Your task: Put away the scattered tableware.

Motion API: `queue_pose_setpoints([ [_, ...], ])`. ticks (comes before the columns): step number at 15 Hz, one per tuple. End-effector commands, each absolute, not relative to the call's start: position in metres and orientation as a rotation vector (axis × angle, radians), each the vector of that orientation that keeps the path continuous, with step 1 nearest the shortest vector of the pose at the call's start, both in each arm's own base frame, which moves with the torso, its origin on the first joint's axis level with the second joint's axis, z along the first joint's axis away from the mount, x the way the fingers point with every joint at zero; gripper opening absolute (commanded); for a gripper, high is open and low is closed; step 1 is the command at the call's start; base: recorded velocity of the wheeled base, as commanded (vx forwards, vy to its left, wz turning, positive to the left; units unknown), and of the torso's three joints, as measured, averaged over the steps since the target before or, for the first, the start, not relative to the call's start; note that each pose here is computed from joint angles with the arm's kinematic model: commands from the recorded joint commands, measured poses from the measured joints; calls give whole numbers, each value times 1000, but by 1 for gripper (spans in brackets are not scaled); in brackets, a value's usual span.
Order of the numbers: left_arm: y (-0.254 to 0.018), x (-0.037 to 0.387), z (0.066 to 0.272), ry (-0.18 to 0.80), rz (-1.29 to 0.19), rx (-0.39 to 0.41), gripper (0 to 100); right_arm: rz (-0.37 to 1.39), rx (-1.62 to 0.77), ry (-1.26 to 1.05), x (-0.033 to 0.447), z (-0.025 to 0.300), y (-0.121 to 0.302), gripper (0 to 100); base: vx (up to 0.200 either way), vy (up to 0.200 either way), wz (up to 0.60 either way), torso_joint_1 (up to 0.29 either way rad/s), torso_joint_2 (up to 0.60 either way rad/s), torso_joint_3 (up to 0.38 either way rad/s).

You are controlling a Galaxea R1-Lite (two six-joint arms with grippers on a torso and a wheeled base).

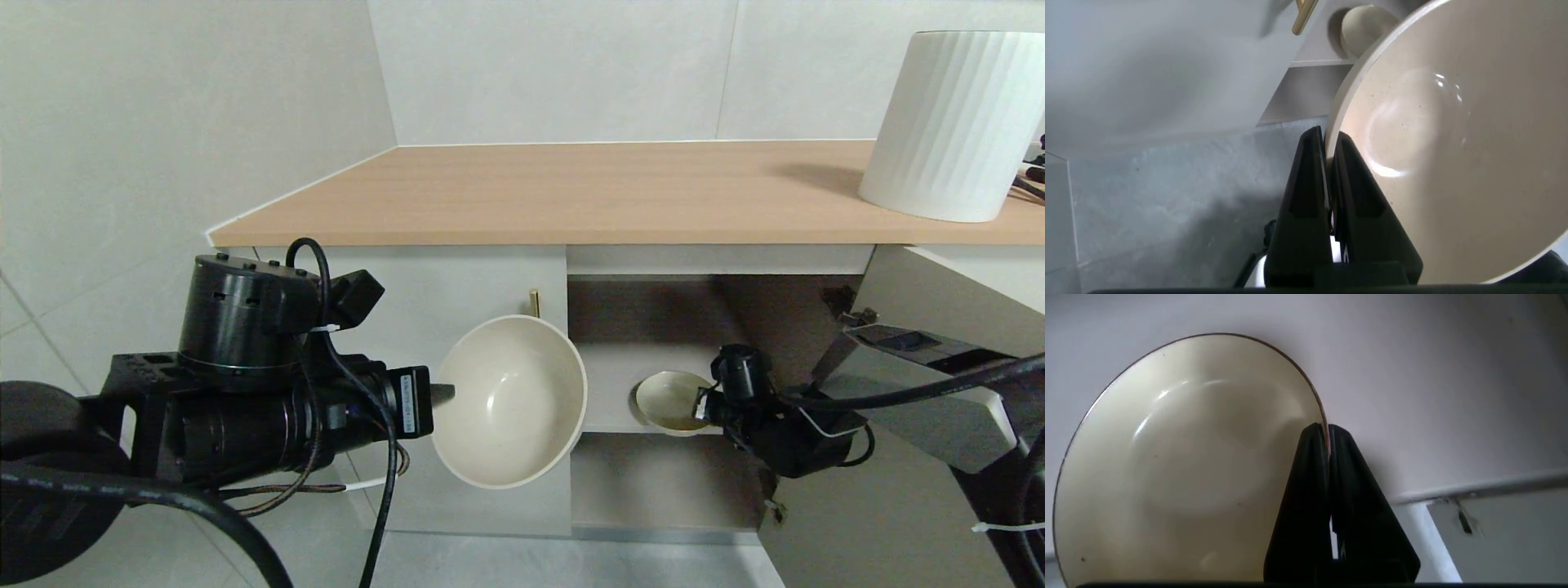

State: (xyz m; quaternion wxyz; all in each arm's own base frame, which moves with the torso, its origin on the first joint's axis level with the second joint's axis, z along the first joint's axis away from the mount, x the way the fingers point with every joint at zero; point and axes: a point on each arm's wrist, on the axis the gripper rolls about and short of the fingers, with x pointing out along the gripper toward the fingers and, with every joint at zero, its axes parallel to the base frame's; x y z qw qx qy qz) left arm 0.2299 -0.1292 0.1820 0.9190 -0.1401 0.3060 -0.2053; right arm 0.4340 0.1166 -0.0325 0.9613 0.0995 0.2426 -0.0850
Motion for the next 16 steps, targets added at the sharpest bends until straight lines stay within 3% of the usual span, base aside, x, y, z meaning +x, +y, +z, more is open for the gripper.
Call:
queue_pose_setpoints([
  [1,-130,230,182,631,-423,-289,0,-180,205,472,444,-38,119,0,0,0,0,0,0,0],
  [15,-133,233,176,650,-419,-283,0,-197,239,444,471,-34,120,0,0,0,0,0,0,0],
  [16,-133,235,174,656,-415,-280,0,-201,233,462,470,-35,120,100,0,0,0,0,0,0],
])
